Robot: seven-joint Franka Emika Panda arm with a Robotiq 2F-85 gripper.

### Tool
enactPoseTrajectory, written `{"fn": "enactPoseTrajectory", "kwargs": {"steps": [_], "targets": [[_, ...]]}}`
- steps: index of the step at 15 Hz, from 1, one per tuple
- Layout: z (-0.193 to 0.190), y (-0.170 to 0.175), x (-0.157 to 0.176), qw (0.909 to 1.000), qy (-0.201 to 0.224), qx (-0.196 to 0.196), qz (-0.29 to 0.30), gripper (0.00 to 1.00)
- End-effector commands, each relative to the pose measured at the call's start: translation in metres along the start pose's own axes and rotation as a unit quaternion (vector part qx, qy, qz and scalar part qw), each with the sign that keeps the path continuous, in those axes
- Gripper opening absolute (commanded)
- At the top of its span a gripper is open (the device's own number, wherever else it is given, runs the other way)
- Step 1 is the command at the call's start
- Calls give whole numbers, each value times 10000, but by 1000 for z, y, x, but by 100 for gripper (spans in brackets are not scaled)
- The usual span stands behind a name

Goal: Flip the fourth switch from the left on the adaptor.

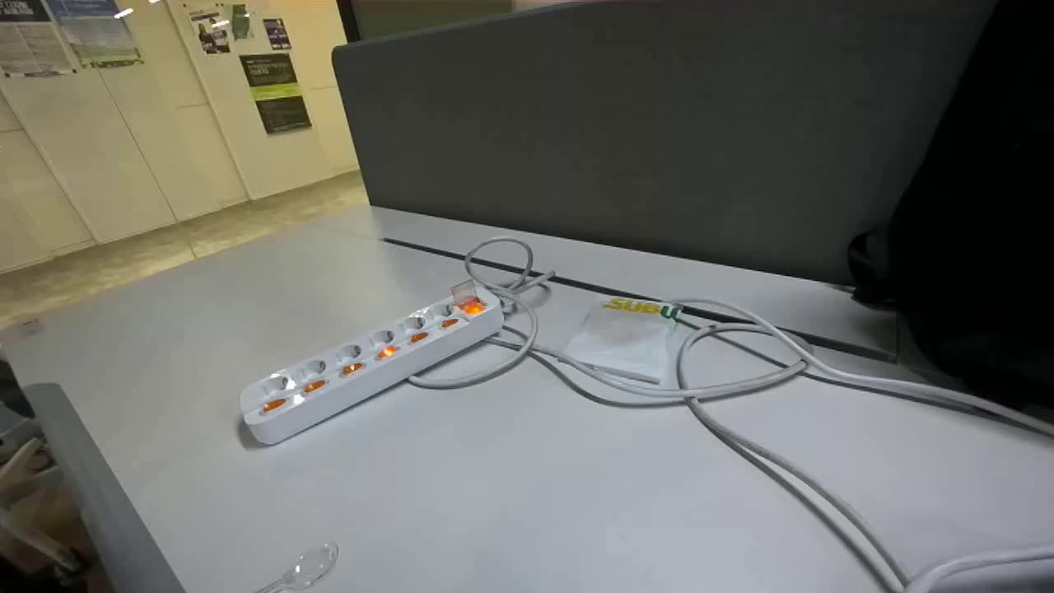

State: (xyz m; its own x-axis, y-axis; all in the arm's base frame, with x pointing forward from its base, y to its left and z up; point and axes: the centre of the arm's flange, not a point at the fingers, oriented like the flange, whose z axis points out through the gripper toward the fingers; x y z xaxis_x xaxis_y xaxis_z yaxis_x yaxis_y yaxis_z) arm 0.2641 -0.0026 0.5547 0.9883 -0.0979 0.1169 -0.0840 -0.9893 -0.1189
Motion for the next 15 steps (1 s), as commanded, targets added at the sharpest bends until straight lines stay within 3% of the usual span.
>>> {"fn": "enactPoseTrajectory", "kwargs": {"steps": [1, 11, 15], "targets": [[0, 0, 0, 10000, 1, 0, 0, 100], [0, 0, 0, 10000, 2, 0, -1, 100], [9, 12, 18, 9992, 122, -100, 362, 100]]}}
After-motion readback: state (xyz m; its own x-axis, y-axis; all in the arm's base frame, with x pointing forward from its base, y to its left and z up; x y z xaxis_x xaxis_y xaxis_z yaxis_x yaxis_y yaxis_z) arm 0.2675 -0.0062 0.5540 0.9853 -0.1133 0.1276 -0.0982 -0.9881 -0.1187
